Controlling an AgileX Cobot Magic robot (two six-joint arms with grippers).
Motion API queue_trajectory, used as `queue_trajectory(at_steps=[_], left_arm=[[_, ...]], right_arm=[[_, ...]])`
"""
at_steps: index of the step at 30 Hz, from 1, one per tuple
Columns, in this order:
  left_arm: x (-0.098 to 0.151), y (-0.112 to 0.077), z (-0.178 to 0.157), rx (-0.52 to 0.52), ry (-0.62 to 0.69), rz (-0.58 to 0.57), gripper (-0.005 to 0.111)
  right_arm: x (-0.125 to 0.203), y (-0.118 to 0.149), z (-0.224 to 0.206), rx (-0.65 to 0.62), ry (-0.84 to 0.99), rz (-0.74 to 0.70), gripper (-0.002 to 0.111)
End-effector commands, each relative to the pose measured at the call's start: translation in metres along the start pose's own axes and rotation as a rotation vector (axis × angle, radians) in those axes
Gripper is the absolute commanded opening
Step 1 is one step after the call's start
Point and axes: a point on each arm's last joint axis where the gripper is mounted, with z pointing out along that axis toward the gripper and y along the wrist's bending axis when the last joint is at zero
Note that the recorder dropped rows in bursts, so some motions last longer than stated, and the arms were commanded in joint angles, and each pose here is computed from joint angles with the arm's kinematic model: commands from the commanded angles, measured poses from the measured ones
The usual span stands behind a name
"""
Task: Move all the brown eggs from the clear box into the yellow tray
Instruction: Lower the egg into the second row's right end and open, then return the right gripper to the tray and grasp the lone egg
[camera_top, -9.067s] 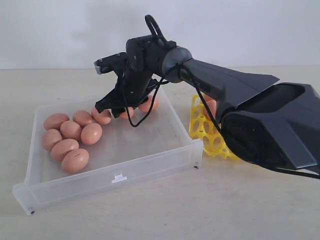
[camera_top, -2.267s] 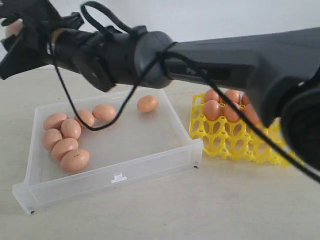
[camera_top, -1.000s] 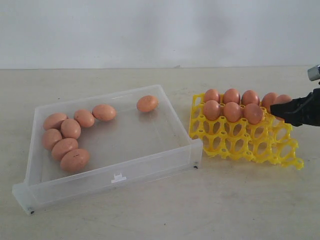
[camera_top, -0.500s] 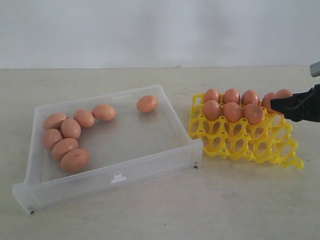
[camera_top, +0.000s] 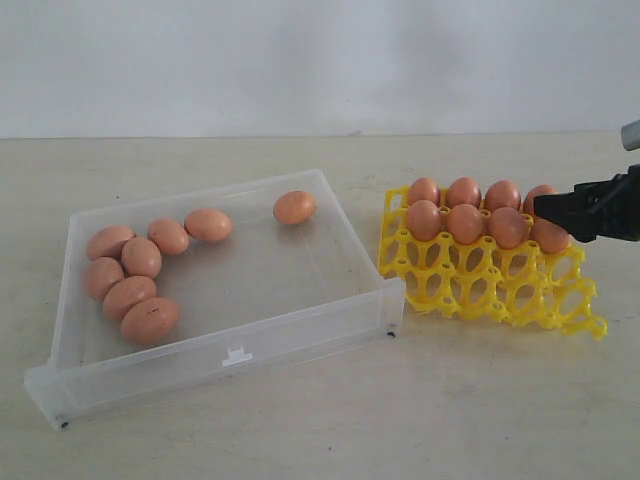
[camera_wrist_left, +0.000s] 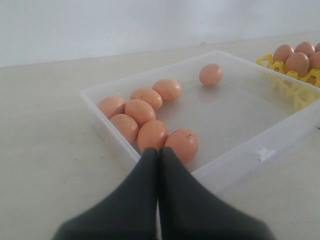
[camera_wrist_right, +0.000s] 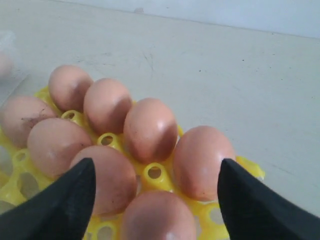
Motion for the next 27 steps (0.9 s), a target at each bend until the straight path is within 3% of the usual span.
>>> queue_trajectory(at_steps=[1, 4, 8, 10, 13, 17, 19, 20, 23, 24, 25, 27], left_arm=[[-0.001, 0.000, 0.000, 0.003, -0.006, -0.007, -0.004], [-0.001, 0.000, 0.000, 0.003, -0.006, -0.007, -0.004], [-0.001, 0.000, 0.000, 0.003, -0.006, -0.007, -0.004], [-0.001, 0.000, 0.000, 0.003, -0.006, -0.007, -0.004], [-0.001, 0.000, 0.000, 0.003, -0.006, -0.007, -0.004], [-0.001, 0.000, 0.000, 0.003, -0.006, -0.007, -0.004], [-0.001, 0.000, 0.000, 0.003, -0.006, -0.007, -0.004], [-0.001, 0.000, 0.000, 0.003, -0.006, -0.007, -0.004], [-0.001, 0.000, 0.000, 0.003, -0.006, -0.007, -0.004], [-0.001, 0.000, 0.000, 0.003, -0.006, -0.007, -0.004], [-0.001, 0.000, 0.000, 0.003, -0.006, -0.007, -0.004], [-0.001, 0.000, 0.000, 0.003, -0.006, -0.007, -0.004]], right_arm=[[-0.017, 0.005, -0.007, -0.047, -0.096, -0.002, 0.065], [-0.049, 0.029, -0.016, -0.208, -0.310, -0.027, 0.049], [-0.091, 0.086, -0.011, -0.363, -0.432, -0.144, 0.000], [-0.111, 0.132, 0.003, -0.471, -0.449, -0.239, 0.001], [-0.128, 0.193, 0.038, -0.462, -0.377, -0.431, 0.000], [-0.132, 0.260, 0.090, -0.224, -0.172, -0.812, 0.000], [-0.127, 0.276, 0.116, -0.084, 0.000, -0.929, 0.000], [-0.125, 0.278, 0.131, -0.026, 0.090, -0.916, 0.000], [-0.124, 0.269, 0.167, 0.149, 0.384, -0.694, 0.000], [-0.123, 0.269, 0.173, 0.153, 0.513, -0.628, 0.000], [-0.122, 0.272, 0.176, 0.108, 0.617, -0.623, 0.000], [-0.123, 0.286, 0.178, -0.134, 0.781, -0.668, 0.000]])
